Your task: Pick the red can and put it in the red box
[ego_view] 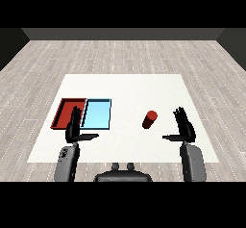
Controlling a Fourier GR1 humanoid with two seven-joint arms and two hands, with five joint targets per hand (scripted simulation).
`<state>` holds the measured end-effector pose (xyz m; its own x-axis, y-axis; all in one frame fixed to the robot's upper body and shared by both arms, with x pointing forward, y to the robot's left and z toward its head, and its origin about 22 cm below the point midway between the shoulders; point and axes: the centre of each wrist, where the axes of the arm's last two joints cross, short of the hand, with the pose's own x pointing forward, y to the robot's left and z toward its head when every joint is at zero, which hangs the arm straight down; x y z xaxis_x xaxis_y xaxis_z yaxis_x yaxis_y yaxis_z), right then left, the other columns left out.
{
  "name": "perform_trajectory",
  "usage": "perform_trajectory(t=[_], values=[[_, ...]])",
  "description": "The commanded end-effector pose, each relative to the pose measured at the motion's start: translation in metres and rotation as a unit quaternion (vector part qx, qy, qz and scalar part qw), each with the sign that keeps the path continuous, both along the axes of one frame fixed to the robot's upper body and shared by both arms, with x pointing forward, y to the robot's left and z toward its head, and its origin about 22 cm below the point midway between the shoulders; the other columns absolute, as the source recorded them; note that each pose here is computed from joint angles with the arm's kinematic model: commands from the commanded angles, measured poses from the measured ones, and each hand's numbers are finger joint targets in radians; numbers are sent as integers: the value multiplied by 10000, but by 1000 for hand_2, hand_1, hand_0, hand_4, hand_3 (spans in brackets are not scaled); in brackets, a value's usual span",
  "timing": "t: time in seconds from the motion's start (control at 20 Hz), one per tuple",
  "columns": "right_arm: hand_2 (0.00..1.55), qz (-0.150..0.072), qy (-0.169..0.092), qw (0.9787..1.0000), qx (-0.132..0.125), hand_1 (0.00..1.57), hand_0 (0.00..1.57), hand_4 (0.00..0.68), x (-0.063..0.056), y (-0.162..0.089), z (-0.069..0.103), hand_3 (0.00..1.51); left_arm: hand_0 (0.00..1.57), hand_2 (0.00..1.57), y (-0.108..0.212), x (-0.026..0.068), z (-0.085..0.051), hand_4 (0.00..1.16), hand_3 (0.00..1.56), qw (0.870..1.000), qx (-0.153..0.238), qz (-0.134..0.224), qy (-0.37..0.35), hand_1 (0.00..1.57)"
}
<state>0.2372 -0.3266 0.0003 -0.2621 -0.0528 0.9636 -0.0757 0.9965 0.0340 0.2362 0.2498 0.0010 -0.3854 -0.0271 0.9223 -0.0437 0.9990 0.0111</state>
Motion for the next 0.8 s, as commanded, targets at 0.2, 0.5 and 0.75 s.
perform_trajectory(t=[0.2, 0.5, 0.75], values=[[0, 4, -13, 9998, 200, 0, 0, 0, -62, 115, -154, 0, 0, 0, 42, -24, 132, 0, 0, 10000, 9, -52, 19, 0], [0, 43, 164, 9998, 127, 0, 0, 0, 119, -38, -152, 0, 0, 0, 0, 96, 29, 0, 0, 9999, 79, -74, 6, 0], [0, 96, 220, 9991, 351, 0, 0, 0, 545, 82, -75, 0, 0, 0, 106, -22, -34, 0, 0, 10000, -8, 28, 67, 0]])
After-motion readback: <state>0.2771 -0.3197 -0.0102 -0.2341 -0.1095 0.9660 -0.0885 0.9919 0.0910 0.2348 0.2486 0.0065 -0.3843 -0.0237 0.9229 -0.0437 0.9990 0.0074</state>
